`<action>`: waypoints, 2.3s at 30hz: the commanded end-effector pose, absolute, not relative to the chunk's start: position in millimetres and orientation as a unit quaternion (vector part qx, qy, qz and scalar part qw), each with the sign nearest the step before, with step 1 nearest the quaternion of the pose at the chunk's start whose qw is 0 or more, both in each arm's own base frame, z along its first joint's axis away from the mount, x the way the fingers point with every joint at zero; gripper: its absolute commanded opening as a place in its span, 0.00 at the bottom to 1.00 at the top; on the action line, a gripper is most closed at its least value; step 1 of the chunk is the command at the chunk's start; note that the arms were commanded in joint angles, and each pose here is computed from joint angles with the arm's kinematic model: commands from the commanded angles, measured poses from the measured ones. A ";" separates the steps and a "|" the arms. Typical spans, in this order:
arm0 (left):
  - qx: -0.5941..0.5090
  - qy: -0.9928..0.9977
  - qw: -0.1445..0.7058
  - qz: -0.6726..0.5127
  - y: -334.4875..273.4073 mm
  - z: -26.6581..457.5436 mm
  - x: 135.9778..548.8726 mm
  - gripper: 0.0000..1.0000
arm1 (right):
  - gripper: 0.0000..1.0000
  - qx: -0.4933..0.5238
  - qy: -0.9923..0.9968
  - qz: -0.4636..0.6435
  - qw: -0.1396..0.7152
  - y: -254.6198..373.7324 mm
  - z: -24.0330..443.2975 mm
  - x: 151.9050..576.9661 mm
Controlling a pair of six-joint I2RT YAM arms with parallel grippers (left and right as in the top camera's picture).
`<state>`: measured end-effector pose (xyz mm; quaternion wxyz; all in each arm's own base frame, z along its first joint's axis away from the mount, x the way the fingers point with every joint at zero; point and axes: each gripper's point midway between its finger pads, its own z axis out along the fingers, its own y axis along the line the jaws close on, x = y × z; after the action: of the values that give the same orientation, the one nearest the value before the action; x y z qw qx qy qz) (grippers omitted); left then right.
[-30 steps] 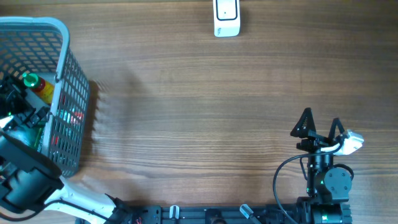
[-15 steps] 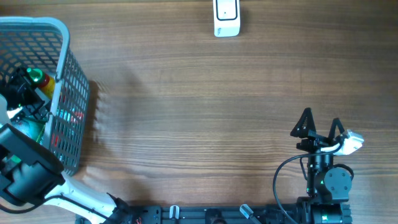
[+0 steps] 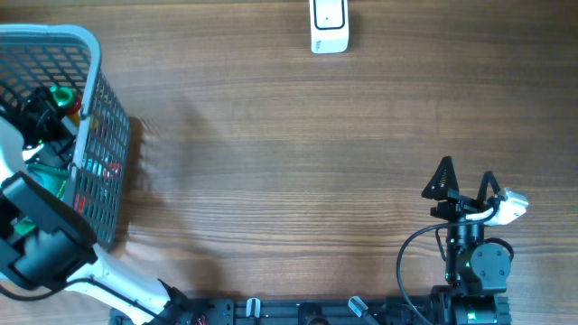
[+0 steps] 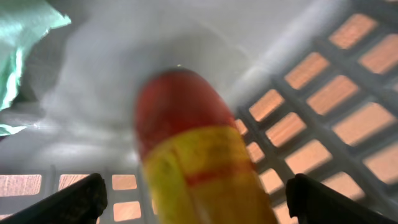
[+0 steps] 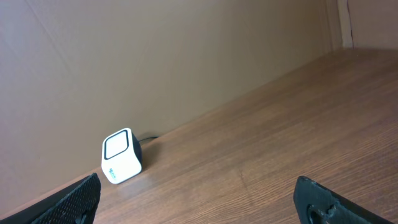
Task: Scan the item barcode
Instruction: 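Lower the left gripper into the basket and grasp the red-yellow sauce bottle, then lift the sauce bottle out of the basket with the left gripper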
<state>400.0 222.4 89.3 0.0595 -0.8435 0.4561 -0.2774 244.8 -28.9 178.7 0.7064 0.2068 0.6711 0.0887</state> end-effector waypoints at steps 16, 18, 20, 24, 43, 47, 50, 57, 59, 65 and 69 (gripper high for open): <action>-0.721 0.486 -0.012 -0.494 172.2 108.1 454.6 1.00 | 1.00 0.211 0.665 0.085 0.711 -31.0 181.1 243.7; -0.716 0.485 -0.015 -0.503 172.0 111.2 453.8 1.00 | 1.00 0.211 0.665 0.085 0.711 -31.0 181.1 243.7; -0.709 0.484 -0.021 -0.513 169.3 114.8 453.9 1.00 | 1.00 0.211 0.665 0.085 0.711 -31.0 181.1 243.7; -0.690 0.503 -0.011 -0.520 167.3 116.8 454.0 1.00 | 1.00 0.211 0.665 0.085 0.711 -31.0 181.1 243.7; -0.583 0.538 0.057 -0.606 171.6 182.9 464.0 0.32 | 1.00 0.211 0.666 0.085 0.711 -31.0 181.0 243.8; -0.559 0.545 0.117 -0.614 180.4 237.0 455.2 0.34 | 1.00 0.211 0.667 0.085 0.709 -31.0 180.1 244.1; -0.535 0.556 0.160 -0.616 176.6 281.2 442.2 0.34 | 1.00 0.211 0.667 0.085 0.709 -31.0 180.1 244.1; -0.462 0.588 0.250 -0.616 140.8 378.0 403.7 0.36 | 1.00 0.211 0.667 0.085 0.709 -31.0 180.1 244.1; -0.431 0.601 0.268 -0.617 117.7 403.8 392.2 0.36 | 1.00 0.211 0.667 0.085 0.709 -31.0 180.1 244.1; -0.266 0.686 0.295 -0.609 -24.9 443.0 380.4 0.39 | 1.00 0.211 0.667 0.085 0.709 -31.0 180.1 244.1; -0.243 0.760 0.261 -0.544 -101.5 394.1 378.1 0.39 | 1.00 0.211 0.667 0.085 0.709 -31.0 180.1 244.1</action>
<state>377.3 -59.7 423.0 0.2192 -0.2821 0.6987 -0.6198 244.8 -29.0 178.8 0.7065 0.2069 0.6709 0.0886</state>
